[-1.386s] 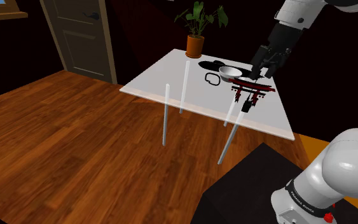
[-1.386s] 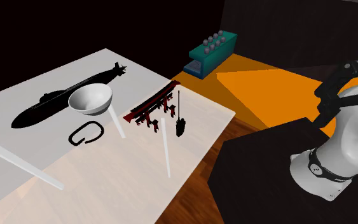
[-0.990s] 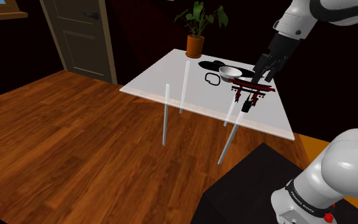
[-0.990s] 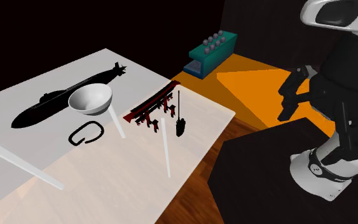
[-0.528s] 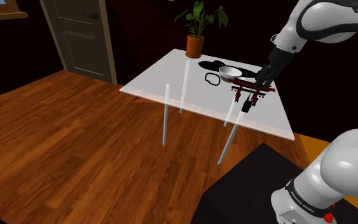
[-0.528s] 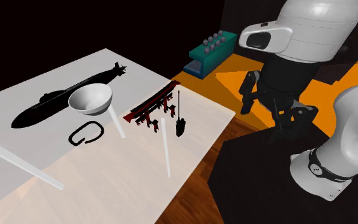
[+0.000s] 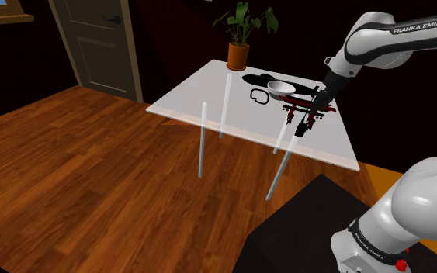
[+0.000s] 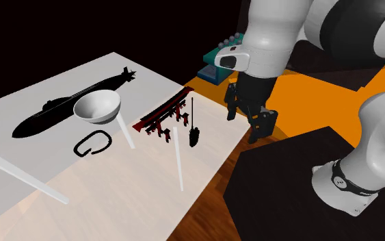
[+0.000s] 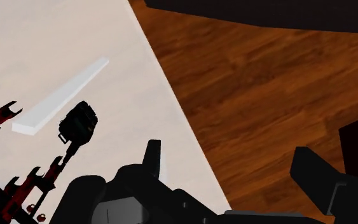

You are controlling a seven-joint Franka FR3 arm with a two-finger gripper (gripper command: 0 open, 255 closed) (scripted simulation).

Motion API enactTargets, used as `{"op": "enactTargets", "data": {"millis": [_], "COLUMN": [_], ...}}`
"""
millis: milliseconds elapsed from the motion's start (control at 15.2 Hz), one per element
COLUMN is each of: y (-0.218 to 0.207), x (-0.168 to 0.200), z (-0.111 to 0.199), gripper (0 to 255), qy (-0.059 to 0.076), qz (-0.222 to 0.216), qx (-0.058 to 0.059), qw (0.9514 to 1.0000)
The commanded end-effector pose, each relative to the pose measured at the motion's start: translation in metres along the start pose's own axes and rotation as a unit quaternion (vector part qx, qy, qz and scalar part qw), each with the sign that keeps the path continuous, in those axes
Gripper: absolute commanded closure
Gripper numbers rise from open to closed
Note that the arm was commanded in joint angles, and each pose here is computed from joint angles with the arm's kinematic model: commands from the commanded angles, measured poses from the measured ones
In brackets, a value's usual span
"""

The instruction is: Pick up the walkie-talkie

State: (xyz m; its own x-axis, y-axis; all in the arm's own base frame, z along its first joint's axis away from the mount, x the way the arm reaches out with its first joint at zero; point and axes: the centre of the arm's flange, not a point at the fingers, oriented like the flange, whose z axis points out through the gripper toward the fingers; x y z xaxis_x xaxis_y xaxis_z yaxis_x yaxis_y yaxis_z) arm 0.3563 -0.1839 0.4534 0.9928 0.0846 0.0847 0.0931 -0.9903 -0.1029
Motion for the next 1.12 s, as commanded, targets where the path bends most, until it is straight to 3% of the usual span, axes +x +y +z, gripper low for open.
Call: {"op": "enactTargets", "data": {"millis": [0, 858, 1056], "y": [0.026, 0.168, 0.171], "x": [0.002, 0.046, 0.045], "z": [0.015, 0.104, 0.115], "gripper": [0, 0, 0], "qy": [0.0, 0.0, 0.0], "qz": [-0.013, -0.09, -0.091], "qx": [0.0, 0.007, 0.007], "qw": [0.9999, 0.9959, 0.9959]}}
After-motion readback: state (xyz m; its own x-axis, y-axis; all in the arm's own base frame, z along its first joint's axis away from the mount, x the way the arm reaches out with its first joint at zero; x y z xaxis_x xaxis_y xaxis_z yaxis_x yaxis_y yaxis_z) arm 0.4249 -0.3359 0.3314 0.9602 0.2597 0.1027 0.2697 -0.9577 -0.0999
